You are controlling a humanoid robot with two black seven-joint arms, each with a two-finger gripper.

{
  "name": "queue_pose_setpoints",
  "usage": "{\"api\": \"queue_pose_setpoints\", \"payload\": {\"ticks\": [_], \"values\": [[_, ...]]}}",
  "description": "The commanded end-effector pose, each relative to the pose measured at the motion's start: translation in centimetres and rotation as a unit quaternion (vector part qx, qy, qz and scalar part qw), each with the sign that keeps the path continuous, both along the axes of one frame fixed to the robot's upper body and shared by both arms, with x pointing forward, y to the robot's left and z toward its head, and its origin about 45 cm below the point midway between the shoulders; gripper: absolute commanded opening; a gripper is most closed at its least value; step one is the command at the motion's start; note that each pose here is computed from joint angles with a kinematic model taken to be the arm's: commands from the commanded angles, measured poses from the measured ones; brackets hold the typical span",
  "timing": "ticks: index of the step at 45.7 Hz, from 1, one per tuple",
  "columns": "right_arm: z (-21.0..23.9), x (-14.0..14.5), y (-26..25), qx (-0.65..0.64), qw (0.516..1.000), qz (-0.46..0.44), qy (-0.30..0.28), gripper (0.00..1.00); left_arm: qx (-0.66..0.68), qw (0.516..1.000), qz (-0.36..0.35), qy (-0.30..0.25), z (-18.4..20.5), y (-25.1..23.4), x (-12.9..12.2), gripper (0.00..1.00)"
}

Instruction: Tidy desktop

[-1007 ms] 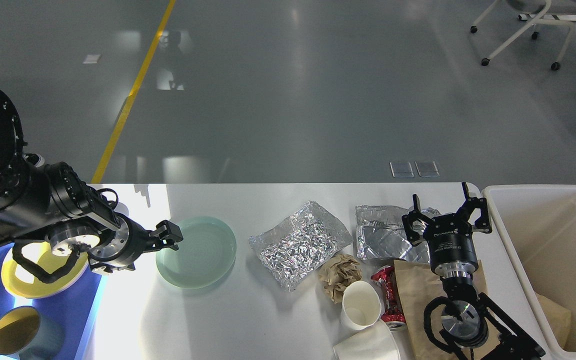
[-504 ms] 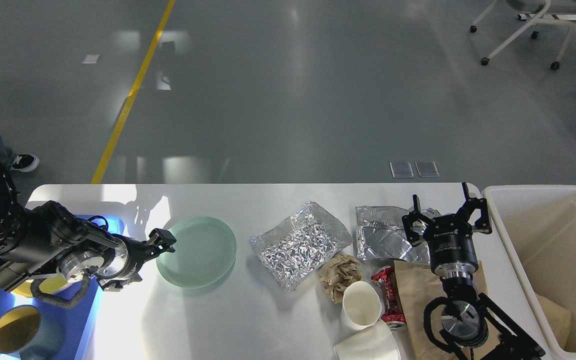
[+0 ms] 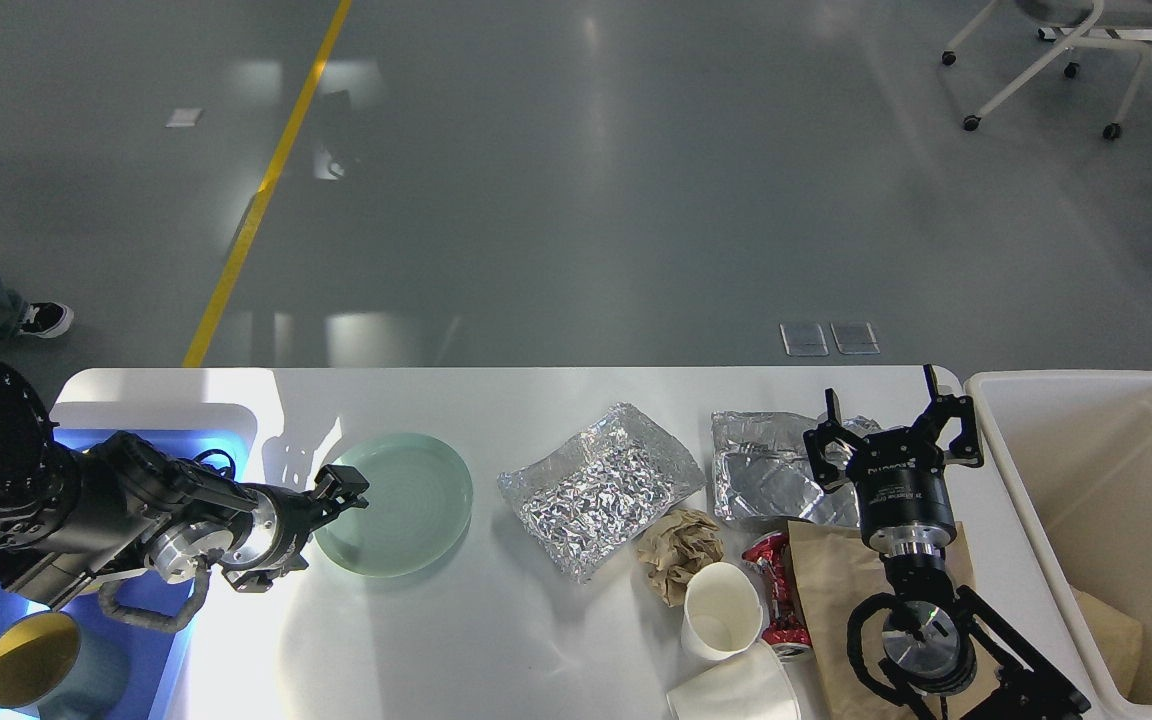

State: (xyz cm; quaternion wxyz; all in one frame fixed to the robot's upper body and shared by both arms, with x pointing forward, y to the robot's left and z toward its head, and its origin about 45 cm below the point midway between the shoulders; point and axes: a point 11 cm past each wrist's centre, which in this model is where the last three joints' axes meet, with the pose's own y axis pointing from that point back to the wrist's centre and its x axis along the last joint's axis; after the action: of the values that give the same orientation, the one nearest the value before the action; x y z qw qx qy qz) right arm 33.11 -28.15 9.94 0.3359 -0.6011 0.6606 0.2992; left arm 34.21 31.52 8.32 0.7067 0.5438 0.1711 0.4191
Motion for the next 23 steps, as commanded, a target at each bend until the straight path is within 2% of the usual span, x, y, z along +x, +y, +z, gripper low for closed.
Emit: {"api": "queue_pose_setpoints", "payload": {"ticks": [1,11,14,18,23], "values": [[0.01,0.02,0.01,0.000,1.000,0.000,0.000,1.00,0.005,1.000,0.000,-0.007,-0.34,-0.05,0.20,0.94],[-0.04,-0.03,-0.01,0.000,1.000,0.000,0.001,1.00,0.025,0.999,-0.046,-0.006,-0.58,-0.20,0.02,0.86],[0.01,0.02,0.01,0.000,1.000,0.000,0.000,1.00,0.025,0.998,-0.056,-0.004,-0.74,-0.35,-0.15,0.78],[0.01,0.02,0.01,0.000,1.000,0.000,0.000,1.00,0.024,0.998,-0.061,0.002,-0.93,-0.42,-0.40,0.63],[0.03,0.03,-0.03,0.000,1.000,-0.001,0.000,1.00,0.022,0.998,-0.062,0.002,-0.95,-0.51,-0.41,0.59]]}}
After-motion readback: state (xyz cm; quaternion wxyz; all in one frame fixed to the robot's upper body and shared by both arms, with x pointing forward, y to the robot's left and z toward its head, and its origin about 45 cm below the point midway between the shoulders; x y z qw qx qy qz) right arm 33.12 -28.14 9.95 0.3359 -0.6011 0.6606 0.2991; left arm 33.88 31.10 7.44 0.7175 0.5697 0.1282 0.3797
